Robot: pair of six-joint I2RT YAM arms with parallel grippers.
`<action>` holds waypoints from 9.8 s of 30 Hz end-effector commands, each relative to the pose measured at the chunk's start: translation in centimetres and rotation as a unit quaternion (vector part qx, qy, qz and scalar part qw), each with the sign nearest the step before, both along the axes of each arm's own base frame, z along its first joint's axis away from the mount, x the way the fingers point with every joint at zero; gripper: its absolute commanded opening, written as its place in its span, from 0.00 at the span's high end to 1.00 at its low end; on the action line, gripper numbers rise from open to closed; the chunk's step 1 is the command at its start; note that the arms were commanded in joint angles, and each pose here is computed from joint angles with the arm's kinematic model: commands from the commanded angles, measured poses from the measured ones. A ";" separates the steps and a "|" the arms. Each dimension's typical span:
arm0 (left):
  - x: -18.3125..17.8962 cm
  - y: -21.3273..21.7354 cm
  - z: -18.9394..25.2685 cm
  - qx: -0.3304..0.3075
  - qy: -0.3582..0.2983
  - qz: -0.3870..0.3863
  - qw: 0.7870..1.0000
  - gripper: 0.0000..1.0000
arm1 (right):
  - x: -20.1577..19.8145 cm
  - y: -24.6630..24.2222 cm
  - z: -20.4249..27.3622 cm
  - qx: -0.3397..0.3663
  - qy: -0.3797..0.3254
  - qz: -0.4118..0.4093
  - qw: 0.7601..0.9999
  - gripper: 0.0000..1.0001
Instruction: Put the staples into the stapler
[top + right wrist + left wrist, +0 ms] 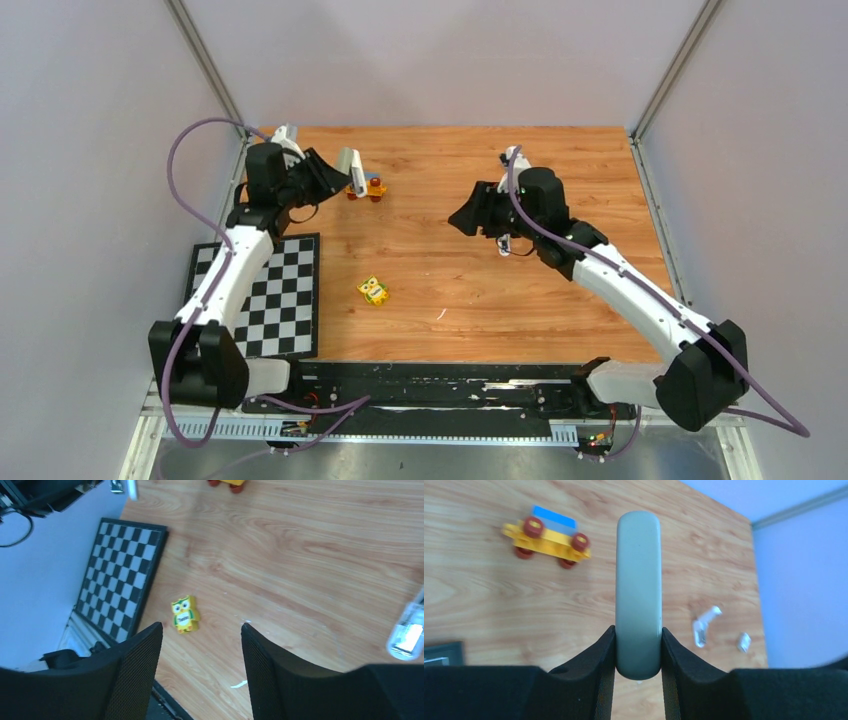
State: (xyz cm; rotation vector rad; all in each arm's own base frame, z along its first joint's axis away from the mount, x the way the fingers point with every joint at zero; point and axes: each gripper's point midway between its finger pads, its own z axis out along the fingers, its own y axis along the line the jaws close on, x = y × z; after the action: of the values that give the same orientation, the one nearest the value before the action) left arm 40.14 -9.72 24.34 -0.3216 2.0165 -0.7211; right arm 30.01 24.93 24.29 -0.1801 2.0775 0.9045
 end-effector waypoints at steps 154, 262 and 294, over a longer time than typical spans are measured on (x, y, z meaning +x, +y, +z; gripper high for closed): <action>-0.6 -15.5 -9.9 0.125 -0.028 -0.078 0.989 1.00 | -6.4 -2.2 -8.7 -0.046 0.054 -0.138 0.988 0.00; -15.8 -11.8 -4.0 0.204 -0.032 -0.266 0.942 0.00 | 3.7 -32.4 -21.7 -0.251 0.310 -0.378 0.835 0.30; -15.9 -11.5 -4.2 0.203 -0.033 -0.261 0.943 0.00 | 4.0 -31.3 -21.8 -0.292 0.307 -0.327 0.845 0.60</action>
State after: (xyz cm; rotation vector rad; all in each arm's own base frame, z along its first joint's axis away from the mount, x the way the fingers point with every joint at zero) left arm 24.52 -21.45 20.11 0.4870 2.1577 -0.6022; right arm 34.47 -6.74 2.38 0.6009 2.6390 -0.1155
